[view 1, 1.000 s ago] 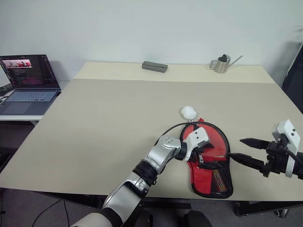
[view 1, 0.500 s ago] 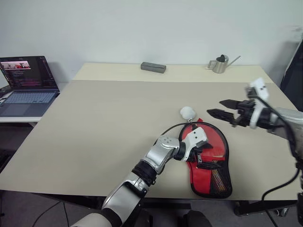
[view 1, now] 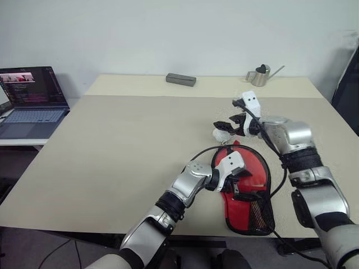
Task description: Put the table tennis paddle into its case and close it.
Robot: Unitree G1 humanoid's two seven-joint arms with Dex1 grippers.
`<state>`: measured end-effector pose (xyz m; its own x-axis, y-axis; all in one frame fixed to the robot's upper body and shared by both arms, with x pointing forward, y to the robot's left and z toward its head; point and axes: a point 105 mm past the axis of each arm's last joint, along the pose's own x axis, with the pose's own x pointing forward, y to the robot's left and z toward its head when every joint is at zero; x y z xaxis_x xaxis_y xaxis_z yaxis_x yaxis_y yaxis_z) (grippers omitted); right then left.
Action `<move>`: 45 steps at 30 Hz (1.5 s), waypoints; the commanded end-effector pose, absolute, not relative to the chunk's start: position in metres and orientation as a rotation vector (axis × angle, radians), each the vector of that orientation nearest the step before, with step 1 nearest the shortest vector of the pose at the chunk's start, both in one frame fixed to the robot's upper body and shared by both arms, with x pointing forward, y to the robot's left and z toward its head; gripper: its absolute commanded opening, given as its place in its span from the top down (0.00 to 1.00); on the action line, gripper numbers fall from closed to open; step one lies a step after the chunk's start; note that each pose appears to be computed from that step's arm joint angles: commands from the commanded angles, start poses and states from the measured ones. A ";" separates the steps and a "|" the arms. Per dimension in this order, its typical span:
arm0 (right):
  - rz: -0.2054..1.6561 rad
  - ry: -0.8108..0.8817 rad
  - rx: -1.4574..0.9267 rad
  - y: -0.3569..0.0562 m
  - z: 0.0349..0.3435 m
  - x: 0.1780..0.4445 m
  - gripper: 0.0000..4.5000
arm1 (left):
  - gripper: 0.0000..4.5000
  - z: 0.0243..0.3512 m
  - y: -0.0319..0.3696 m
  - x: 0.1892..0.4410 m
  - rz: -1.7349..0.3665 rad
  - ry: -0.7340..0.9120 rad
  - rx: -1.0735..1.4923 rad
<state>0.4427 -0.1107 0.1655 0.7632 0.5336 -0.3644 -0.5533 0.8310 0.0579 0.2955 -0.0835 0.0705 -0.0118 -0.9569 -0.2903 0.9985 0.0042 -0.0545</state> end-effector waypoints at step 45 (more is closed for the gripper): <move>0.447 0.305 -0.292 -0.103 0.161 0.475 0.99 | 0.00 -0.011 -0.041 0.285 -1.423 0.623 0.172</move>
